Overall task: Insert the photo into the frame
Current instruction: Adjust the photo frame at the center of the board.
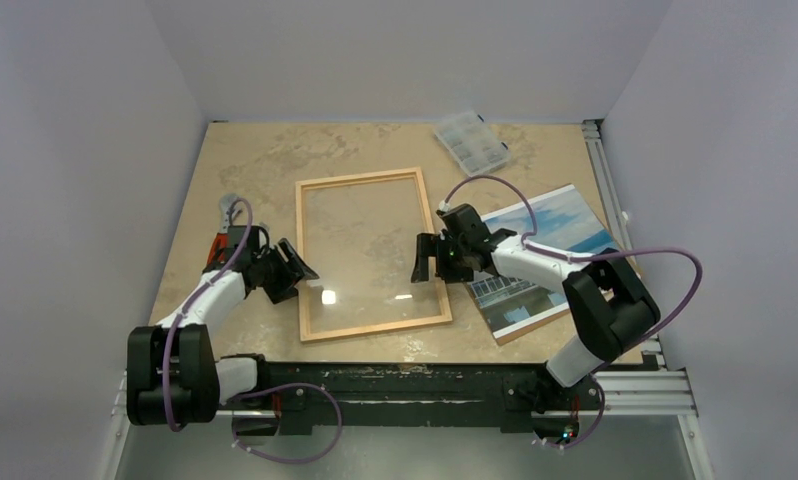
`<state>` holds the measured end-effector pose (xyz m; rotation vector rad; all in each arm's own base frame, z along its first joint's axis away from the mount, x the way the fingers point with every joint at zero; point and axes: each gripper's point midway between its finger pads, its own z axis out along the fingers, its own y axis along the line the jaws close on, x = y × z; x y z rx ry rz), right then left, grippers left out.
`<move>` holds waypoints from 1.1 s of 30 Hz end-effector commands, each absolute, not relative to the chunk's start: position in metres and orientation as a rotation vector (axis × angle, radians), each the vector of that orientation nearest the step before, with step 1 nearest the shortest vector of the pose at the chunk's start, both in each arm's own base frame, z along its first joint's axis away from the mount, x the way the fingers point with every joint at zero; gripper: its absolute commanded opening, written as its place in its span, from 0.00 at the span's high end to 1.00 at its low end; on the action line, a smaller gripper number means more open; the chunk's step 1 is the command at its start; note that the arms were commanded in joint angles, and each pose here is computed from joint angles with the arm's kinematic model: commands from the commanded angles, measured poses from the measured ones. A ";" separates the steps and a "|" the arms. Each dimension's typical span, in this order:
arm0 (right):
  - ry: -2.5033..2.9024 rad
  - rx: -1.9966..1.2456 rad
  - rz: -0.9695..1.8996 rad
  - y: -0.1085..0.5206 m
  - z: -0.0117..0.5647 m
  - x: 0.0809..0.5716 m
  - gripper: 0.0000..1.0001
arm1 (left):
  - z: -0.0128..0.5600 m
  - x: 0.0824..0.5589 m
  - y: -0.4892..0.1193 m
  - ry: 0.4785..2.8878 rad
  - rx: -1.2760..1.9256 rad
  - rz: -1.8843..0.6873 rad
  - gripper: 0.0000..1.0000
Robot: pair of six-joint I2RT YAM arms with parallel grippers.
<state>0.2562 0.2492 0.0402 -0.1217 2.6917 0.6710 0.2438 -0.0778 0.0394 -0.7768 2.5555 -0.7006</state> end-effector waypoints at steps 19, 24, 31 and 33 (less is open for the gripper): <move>2.663 -0.121 0.902 0.310 0.054 0.242 0.15 | 0.069 0.273 -0.046 2.648 -0.617 -0.402 0.40; 2.638 -0.121 0.795 0.295 0.062 0.245 0.13 | 0.084 0.271 -0.043 2.620 -0.614 -0.377 0.36; 2.573 -0.101 0.756 0.283 0.090 0.248 0.10 | 0.150 0.266 -0.060 2.410 -0.534 -0.479 0.28; 2.571 -0.088 0.737 0.276 0.092 0.248 0.09 | 0.163 0.264 -0.078 2.371 -0.485 -0.539 0.23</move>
